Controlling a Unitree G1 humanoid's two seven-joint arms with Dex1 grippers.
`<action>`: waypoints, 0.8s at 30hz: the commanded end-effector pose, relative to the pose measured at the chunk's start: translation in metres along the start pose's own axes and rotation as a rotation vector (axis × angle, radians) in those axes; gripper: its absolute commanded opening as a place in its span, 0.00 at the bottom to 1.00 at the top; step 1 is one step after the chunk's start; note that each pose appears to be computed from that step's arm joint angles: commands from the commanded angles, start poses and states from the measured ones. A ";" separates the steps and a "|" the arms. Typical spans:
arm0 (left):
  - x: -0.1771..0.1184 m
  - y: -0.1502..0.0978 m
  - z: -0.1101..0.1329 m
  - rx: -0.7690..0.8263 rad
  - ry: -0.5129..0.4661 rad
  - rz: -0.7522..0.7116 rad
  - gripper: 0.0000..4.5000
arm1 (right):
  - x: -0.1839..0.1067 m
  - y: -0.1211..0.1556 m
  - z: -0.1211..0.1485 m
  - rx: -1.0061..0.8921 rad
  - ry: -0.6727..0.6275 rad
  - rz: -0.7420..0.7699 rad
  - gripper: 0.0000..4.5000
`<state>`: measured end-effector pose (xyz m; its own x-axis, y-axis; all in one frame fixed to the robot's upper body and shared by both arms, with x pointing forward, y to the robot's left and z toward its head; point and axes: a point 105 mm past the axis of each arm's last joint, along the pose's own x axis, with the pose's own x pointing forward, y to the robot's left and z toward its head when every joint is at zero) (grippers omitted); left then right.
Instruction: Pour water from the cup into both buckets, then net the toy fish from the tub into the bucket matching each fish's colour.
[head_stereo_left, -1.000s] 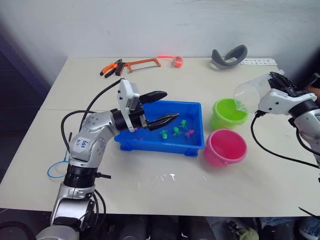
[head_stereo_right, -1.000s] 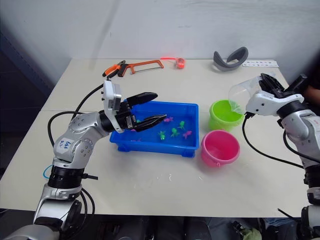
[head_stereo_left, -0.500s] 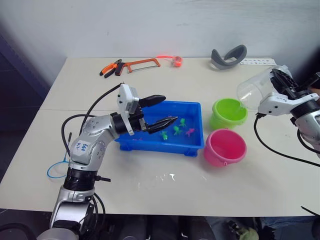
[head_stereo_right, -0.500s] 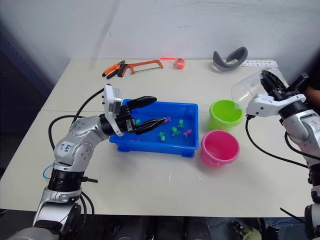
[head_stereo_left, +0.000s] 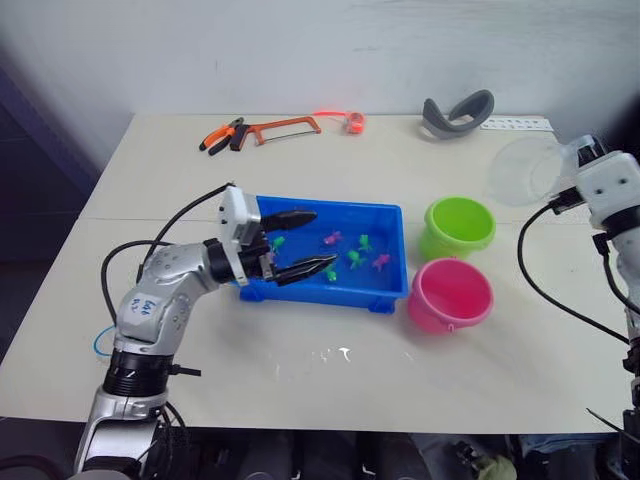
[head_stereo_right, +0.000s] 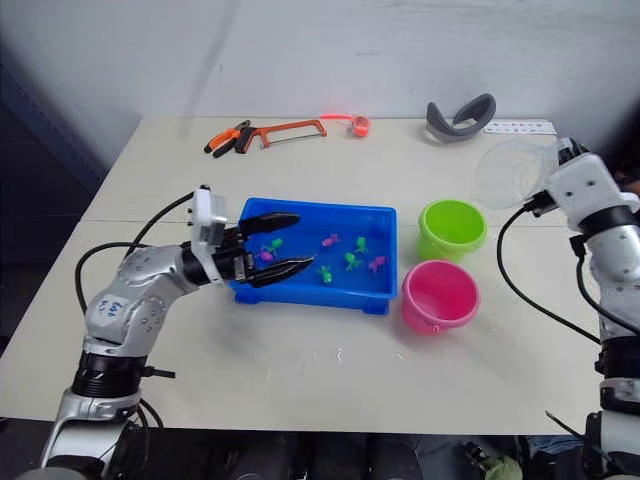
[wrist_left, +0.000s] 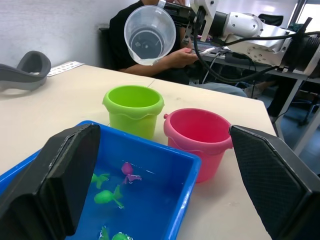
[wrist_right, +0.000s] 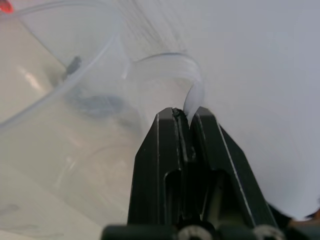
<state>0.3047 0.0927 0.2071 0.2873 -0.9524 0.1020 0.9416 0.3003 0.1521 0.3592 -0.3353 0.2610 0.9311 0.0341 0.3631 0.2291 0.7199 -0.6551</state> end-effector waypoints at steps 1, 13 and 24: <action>-0.002 -0.013 0.022 0.042 -0.065 -0.092 1.00 | -0.011 -0.030 -0.011 0.435 0.078 -0.115 0.02; -0.003 -0.049 0.030 0.071 -0.043 -0.282 1.00 | -0.098 -0.026 -0.058 0.822 0.294 -0.177 0.02; 0.009 -0.051 0.021 0.030 -0.051 -0.274 1.00 | -0.131 0.019 -0.124 0.758 0.444 -0.303 0.02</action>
<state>0.2586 0.0729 0.2152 0.0221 -0.9956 0.0914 0.9827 0.0384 0.1813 0.2767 -0.4093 0.1087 0.9313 -0.3643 -0.0002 0.3623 0.9261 0.1058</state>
